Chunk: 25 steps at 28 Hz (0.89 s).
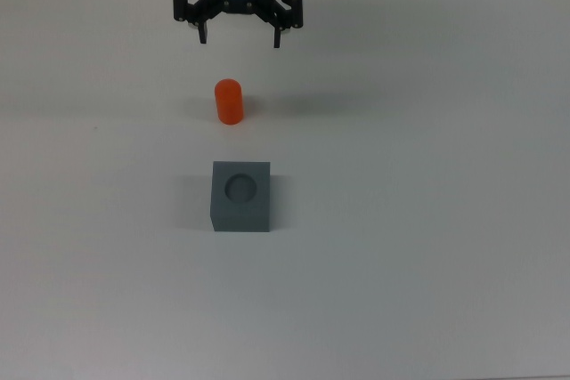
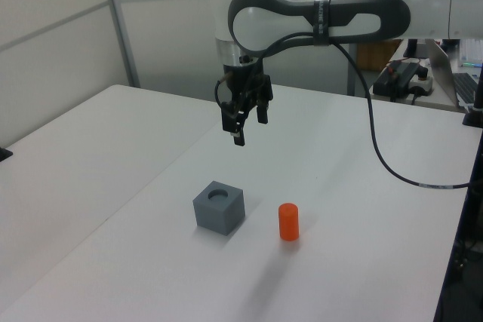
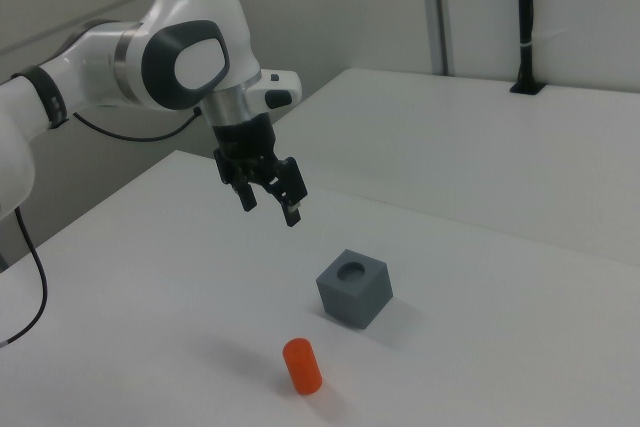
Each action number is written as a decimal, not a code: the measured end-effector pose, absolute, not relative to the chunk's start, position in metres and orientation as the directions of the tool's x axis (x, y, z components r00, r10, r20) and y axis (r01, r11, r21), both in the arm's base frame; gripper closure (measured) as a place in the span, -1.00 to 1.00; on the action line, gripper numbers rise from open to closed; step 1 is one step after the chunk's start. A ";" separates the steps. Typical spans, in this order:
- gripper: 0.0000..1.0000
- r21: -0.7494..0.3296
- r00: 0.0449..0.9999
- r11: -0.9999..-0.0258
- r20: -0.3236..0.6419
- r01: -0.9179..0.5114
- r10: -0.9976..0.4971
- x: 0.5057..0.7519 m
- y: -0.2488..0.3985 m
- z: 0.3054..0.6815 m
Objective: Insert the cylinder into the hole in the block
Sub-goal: 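Move the open gripper toward the orange cylinder, then lower the gripper around the orange cylinder and close on it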
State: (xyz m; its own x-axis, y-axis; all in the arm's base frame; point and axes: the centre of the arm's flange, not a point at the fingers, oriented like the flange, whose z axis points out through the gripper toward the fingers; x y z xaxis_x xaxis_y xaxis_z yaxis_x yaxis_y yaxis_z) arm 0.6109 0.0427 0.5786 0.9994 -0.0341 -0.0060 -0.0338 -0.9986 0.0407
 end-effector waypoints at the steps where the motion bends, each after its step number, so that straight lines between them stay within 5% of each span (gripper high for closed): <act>1: -1.00 0.040 1.000 -0.999 -0.002 -0.031 -0.032 0.612 0.044 0.576; 12: -1.00 0.035 1.000 -0.999 0.008 0.000 0.001 0.622 0.054 0.514; 25: -1.00 0.035 0.986 -0.994 -0.141 0.099 0.094 0.614 0.054 0.430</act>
